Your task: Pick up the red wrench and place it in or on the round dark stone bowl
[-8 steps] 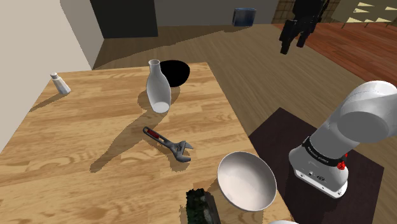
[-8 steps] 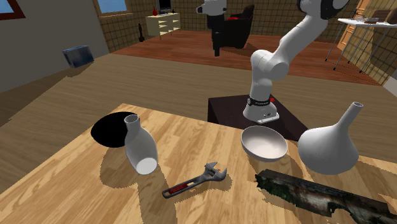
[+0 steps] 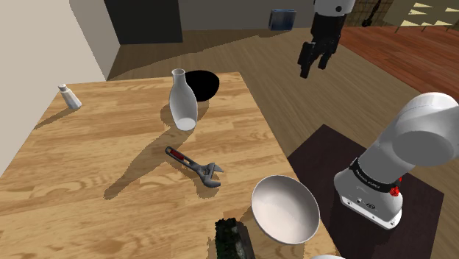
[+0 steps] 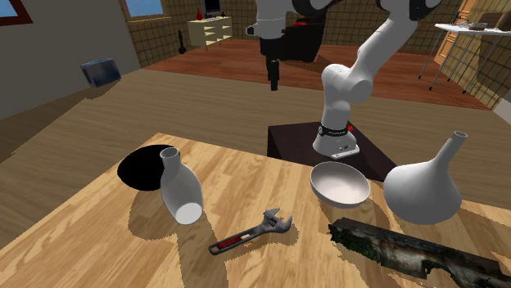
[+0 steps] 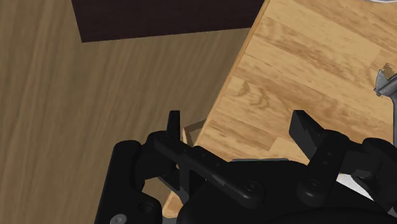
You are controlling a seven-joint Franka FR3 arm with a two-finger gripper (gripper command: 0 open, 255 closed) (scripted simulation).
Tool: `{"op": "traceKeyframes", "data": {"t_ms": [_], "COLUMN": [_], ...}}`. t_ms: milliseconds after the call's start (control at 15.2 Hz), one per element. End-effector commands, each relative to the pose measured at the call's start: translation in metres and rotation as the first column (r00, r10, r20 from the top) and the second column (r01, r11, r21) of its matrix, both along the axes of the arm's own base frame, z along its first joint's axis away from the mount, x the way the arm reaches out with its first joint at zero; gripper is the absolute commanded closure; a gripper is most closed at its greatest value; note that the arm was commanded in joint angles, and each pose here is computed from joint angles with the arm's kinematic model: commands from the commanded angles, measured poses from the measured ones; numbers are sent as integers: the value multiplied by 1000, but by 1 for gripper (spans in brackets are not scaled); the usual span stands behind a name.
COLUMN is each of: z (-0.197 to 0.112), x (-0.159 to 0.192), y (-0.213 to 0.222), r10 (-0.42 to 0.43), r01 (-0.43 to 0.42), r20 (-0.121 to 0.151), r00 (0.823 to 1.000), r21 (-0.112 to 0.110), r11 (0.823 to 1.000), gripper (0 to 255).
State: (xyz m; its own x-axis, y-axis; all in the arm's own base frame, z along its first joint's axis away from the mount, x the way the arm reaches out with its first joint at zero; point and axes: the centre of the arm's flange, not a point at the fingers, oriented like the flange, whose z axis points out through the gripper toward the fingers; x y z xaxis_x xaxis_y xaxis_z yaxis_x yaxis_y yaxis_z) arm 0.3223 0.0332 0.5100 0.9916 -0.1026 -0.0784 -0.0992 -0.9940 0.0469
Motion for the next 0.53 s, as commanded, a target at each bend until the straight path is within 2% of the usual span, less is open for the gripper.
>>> {"op": "traceKeyframes", "data": {"t_ms": [0,462], "z": [-13,-64], "x": [8,38], "y": [21,90], "r10": [18,83], "r01": [-18,-83], "r20": [6,20], "r00": [1000,996], "r21": [4,15], "r11": [1000,996], "gripper": [0,0]}}
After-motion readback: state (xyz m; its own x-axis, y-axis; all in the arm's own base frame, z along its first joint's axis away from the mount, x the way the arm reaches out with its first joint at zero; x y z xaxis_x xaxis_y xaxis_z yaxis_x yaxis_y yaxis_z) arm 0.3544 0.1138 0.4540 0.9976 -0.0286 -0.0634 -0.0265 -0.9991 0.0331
